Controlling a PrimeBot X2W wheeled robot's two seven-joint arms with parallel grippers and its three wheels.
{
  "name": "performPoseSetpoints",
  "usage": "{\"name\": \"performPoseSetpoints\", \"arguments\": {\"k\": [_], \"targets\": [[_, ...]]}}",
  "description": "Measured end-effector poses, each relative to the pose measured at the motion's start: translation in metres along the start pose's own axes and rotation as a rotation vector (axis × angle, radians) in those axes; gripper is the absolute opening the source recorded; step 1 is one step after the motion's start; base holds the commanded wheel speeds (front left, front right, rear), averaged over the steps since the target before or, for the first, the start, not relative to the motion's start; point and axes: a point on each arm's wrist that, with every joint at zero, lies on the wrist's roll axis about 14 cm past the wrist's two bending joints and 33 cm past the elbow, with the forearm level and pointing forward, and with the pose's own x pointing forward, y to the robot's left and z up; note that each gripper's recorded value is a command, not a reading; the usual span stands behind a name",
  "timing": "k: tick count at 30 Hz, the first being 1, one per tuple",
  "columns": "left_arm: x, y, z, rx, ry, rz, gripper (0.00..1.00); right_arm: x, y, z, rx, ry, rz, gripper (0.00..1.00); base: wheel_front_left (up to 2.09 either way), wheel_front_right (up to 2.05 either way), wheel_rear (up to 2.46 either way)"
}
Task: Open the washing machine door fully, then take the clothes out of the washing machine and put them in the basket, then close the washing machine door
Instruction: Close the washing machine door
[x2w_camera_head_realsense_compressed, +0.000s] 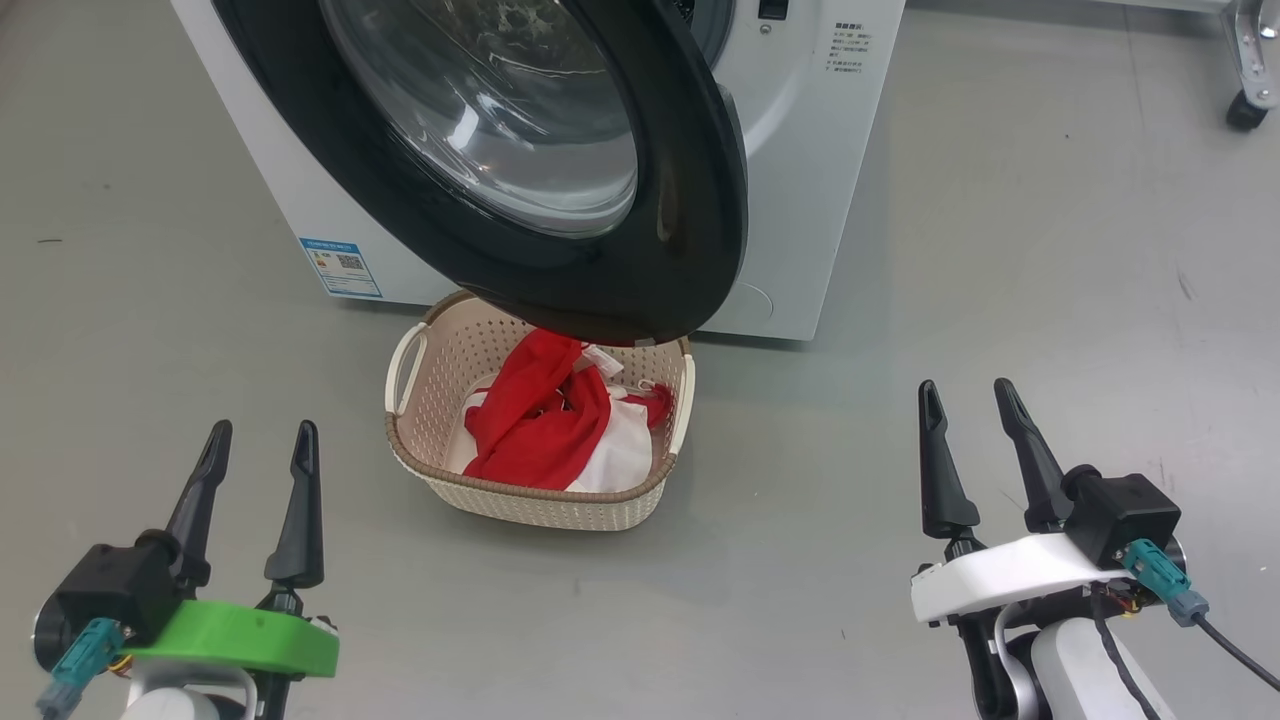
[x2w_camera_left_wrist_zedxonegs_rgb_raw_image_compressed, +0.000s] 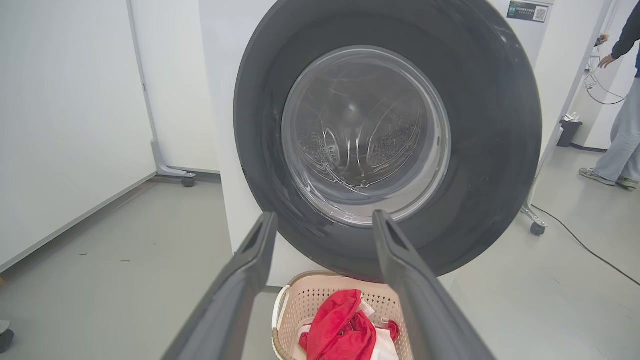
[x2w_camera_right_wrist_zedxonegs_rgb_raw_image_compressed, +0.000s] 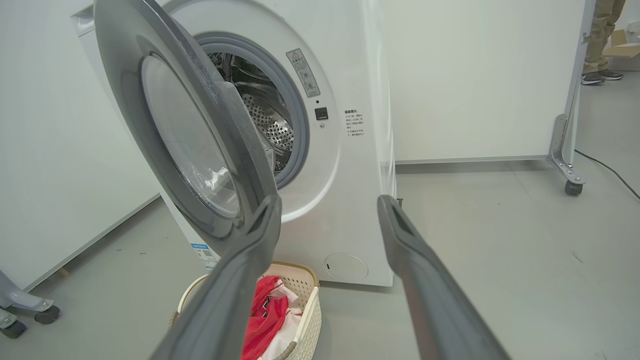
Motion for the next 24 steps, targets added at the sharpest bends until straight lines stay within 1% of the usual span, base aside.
{"name": "performPoseSetpoints", "arguments": {"k": [11, 12, 13, 15, 19, 24], "targets": [[0.001, -0.004, -0.004, -0.002, 0.008, -0.012, 1.0, 0.001, -0.001, -0.002, 0.002, 0.004, -0.002, 1.0, 0.0, 0.0, 0.0], [0.001, -0.004, -0.004, -0.002, 0.009, -0.012, 1.0, 0.001, -0.001, -0.002, 0.002, 0.005, -0.002, 0.79, 0.0, 0.0, 0.0], [0.001, -0.005, -0.004, -0.001, 0.01, -0.012, 1.0, 0.001, -0.001, -0.002, 0.001, 0.006, -0.002, 0.0, 0.0, 0.0, 0.0], [0.001, -0.005, -0.005, -0.004, 0.011, -0.014, 1.0, 0.001, 0.0, -0.003, -0.003, 0.006, 0.004, 0.0, 0.0, 0.0, 0.0], [0.002, -0.005, -0.009, -0.008, 0.019, -0.012, 1.0, 0.011, 0.011, 0.006, -0.021, -0.023, 0.055, 0.0, 0.0, 0.0, 0.0], [0.002, -0.004, -0.014, -0.014, 0.034, -0.003, 1.0, 0.022, 0.028, 0.006, -0.066, -0.027, 0.145, 0.0, 0.0, 0.0, 0.0]]}}
